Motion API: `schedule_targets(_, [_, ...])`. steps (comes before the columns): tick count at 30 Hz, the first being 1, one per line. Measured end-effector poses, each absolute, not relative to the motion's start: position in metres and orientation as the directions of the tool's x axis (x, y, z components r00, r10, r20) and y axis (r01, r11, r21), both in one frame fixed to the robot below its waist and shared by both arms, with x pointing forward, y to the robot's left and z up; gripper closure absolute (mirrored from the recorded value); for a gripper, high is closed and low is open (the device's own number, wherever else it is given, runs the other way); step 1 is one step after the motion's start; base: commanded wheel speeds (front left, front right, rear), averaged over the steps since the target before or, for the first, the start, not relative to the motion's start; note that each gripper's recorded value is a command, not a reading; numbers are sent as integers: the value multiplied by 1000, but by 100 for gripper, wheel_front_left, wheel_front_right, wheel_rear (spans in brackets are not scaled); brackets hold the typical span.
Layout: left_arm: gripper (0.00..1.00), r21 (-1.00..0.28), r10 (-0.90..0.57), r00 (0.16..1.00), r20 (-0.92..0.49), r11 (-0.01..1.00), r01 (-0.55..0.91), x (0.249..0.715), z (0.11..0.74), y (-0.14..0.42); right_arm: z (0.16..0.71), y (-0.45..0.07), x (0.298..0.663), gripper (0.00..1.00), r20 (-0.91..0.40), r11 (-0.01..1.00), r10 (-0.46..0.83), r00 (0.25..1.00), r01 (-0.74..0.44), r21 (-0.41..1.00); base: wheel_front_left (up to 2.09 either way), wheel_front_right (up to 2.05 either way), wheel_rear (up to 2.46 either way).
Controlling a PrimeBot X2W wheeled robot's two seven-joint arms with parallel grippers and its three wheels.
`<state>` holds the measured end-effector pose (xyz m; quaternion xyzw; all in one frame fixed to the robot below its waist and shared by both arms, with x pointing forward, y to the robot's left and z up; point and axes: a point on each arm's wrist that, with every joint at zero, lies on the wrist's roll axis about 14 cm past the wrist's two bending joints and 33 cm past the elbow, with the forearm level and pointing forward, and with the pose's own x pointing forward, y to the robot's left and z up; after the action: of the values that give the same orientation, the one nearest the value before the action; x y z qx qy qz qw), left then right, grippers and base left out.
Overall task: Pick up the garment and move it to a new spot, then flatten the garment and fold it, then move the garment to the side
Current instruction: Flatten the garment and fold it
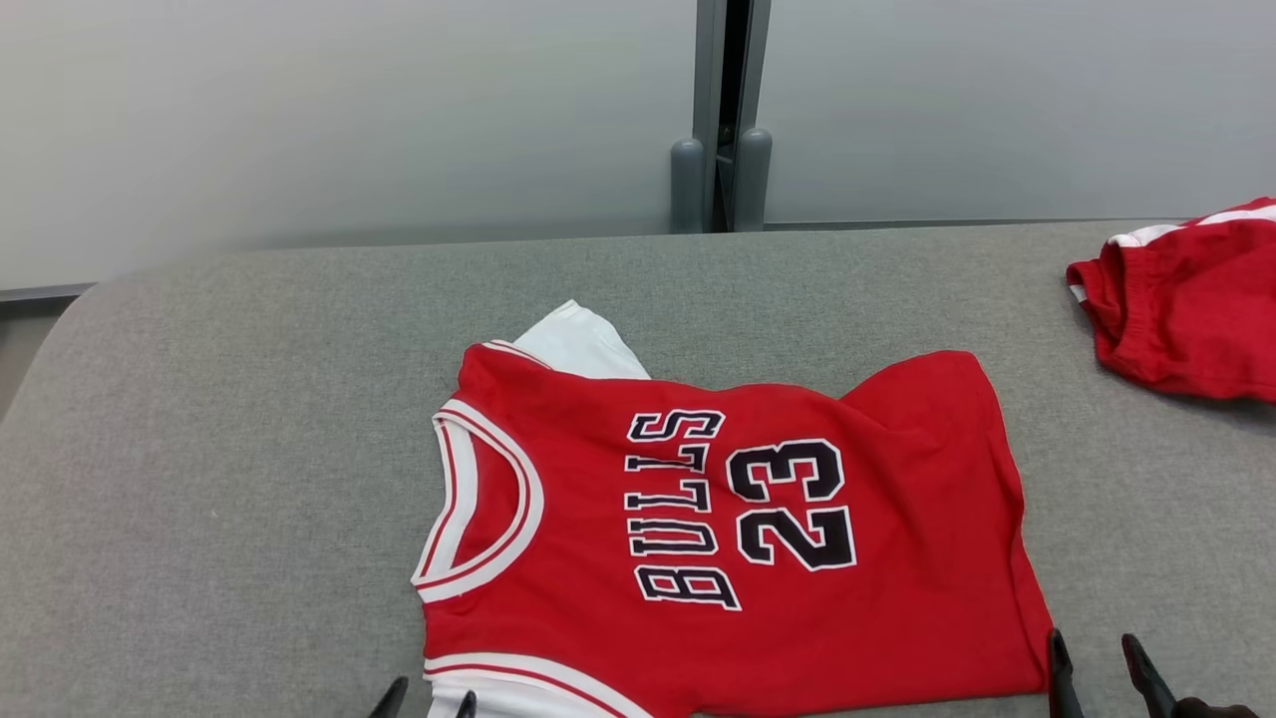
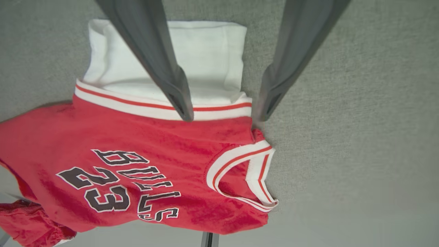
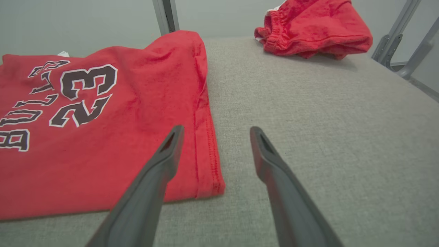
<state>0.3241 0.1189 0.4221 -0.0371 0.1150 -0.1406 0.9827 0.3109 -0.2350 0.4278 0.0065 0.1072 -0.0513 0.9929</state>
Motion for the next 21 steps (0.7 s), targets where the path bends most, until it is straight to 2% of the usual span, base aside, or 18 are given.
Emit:
schedule_targets(9, [0,-134,-335,865,-373,942,308,300,377,114,386,-234,306,0,-342,994,-96,935,108,14,0,0,0])
schedule_targets(21, [0,-159,-374,826,-423,928,338,303,360,106,364,-220,313,0,-404,996,-56,913,77,37,0,0,0])
